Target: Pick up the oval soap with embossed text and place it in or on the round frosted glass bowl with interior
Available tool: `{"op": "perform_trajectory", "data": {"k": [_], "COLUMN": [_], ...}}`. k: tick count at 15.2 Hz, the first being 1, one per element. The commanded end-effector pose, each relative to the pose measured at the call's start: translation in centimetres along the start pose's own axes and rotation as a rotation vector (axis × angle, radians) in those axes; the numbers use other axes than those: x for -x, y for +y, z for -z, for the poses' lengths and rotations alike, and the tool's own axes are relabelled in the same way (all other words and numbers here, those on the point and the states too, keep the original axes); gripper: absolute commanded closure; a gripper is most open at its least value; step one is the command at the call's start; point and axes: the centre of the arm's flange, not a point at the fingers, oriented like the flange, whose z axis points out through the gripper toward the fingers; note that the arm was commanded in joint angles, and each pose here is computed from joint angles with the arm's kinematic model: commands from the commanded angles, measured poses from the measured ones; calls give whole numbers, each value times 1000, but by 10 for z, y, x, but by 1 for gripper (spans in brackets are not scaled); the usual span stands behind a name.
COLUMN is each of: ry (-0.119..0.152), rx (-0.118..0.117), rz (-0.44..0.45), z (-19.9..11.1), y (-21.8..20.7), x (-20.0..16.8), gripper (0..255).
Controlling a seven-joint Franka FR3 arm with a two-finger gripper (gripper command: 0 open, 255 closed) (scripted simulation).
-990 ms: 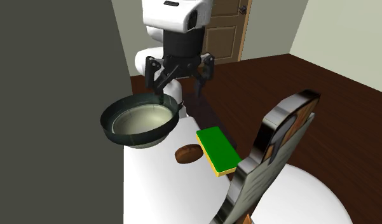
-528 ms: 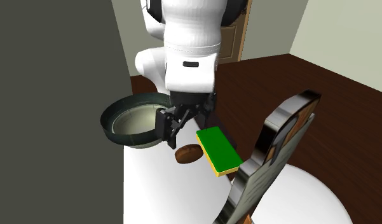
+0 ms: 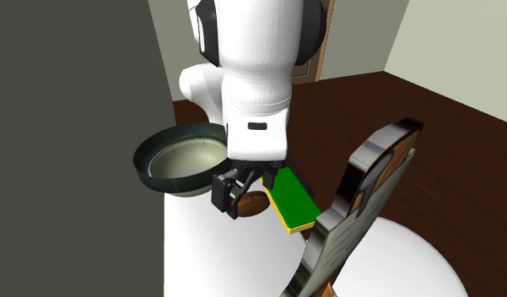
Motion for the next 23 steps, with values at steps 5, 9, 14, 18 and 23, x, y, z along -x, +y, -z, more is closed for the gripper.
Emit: {"op": "perform_trajectory", "data": {"k": [5,9,14,18,23], "ry": [1,1,1,1,1], "rx": [0,0,0,0,0], "rz": [0,0,0,0,0], "z": [-4,-4,-4,1,27], "y": [1,1,1,1,2], "x": [0,0,0,1,1], "gripper": [0,255,255,255,255]}}
